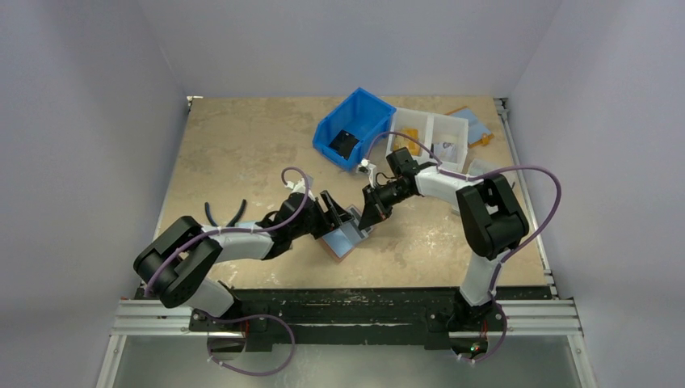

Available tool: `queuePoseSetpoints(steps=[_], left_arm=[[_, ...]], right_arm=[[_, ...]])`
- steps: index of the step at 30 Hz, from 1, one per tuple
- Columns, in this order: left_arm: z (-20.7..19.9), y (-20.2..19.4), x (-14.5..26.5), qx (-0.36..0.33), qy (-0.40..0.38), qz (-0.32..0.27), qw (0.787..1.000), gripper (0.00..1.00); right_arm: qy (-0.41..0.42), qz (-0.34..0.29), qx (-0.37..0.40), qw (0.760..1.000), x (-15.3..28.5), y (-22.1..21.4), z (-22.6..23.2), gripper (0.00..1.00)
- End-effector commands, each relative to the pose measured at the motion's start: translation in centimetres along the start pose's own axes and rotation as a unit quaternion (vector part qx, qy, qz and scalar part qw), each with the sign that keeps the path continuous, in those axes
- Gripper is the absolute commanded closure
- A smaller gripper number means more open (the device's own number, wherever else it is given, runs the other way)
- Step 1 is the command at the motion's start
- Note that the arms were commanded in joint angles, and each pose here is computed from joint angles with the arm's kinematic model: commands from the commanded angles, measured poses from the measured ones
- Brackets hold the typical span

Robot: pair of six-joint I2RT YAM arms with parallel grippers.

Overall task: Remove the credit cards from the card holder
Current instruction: Remove the credit card from the card holder.

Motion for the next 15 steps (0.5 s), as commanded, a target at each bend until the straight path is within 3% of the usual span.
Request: queuePoseSetpoints(steps=[1, 15], left_arm=[[-0.5, 1.4, 0.2, 0.013, -0.003, -0.039, 0.999, 0.29], [0.0, 1.0, -0.2, 0.029, 0.003, -0.028, 0.999, 0.28]], right_arm=[[0.041, -0.010, 0.004, 0.999, -0.4, 0.5, 1.0, 0.98], [0.071, 0.005, 0.006, 0.997, -1.6, 0.2, 1.9, 0.84]])
Point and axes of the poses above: each gripper's point midway between its finger pads, its own x axis back along the fingers, its own z axis along the line the jaws close on, y = z × x, the point moved 5 cm from there along x, back along the fingers
